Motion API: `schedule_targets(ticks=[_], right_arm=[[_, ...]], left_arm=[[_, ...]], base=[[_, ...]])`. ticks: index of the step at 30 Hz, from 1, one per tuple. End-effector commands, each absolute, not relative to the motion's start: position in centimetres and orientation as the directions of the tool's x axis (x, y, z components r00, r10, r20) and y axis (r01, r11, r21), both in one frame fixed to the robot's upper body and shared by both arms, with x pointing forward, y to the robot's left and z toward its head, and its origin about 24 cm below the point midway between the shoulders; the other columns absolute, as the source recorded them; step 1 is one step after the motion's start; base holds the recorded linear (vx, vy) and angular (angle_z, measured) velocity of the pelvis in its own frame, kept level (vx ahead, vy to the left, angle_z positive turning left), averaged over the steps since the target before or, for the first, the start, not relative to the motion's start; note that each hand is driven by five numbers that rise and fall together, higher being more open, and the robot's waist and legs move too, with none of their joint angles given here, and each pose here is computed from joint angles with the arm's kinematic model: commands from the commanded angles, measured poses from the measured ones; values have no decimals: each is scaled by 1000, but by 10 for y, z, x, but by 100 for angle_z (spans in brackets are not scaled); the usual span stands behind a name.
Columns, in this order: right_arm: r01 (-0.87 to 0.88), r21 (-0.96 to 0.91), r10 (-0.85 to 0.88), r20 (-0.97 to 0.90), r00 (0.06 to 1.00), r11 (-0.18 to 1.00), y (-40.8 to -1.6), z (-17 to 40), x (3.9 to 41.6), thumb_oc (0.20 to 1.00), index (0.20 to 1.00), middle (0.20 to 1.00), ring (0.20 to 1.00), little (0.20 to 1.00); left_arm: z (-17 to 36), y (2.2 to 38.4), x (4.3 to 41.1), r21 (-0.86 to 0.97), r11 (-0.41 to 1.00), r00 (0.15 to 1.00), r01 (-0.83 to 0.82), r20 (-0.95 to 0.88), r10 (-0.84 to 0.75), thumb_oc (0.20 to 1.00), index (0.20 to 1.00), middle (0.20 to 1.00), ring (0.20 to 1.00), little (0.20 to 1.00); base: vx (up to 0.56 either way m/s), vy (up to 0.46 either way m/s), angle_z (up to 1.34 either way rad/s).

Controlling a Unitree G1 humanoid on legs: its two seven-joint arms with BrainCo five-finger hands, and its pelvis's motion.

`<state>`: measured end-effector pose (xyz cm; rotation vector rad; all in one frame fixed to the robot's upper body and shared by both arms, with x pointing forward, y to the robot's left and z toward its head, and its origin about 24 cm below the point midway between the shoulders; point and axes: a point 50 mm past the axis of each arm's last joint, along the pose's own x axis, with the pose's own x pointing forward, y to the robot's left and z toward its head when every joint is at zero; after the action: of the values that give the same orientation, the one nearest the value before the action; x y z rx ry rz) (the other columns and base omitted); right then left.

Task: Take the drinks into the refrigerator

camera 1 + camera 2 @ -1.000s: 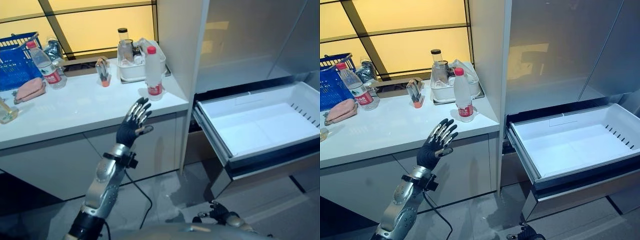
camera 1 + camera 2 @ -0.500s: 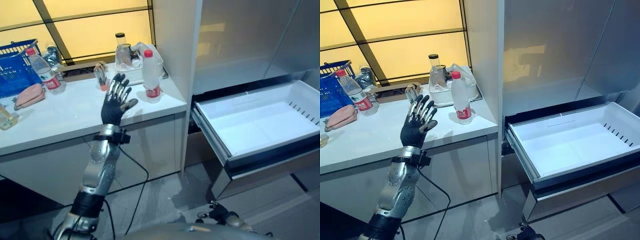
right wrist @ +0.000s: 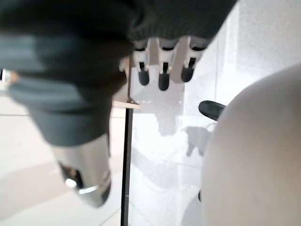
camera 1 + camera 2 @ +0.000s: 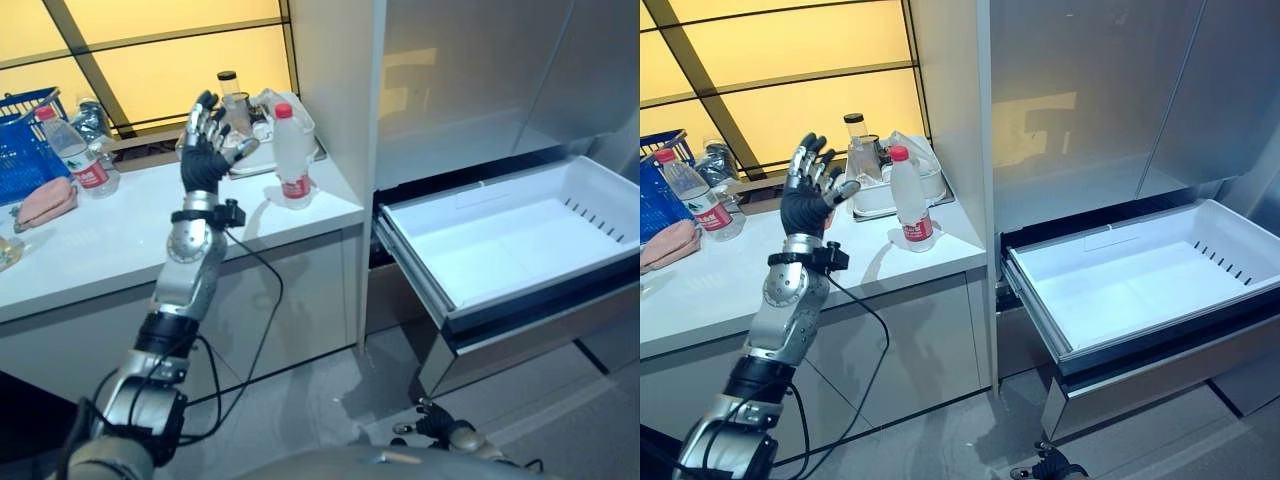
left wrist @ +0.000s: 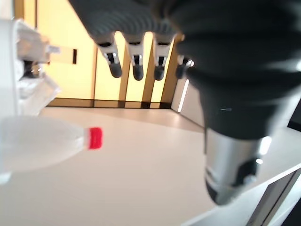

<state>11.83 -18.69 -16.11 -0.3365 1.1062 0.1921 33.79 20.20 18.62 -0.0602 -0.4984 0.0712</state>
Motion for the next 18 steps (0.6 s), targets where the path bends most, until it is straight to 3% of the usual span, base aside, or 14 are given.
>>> schedule_targets(ticks=[1, 18], right_arm=[[-387, -163, -7, -927, 375, 907, -185, -167, 103, 1000, 1000, 1000, 1000, 1000], [-373, -176, -27, -927, 373, 911, -188, -167, 99, 1000, 1000, 1000, 1000, 1000]], left_arm=[[237, 208, 353, 14, 994, 809, -107, 582, 79, 1000, 1000, 1000, 1000, 1000], [210, 215, 390, 111, 980, 927, -166, 355, 117, 1000, 1000, 1000, 1000, 1000]], base=[[0, 0, 0], [6, 0, -2]])
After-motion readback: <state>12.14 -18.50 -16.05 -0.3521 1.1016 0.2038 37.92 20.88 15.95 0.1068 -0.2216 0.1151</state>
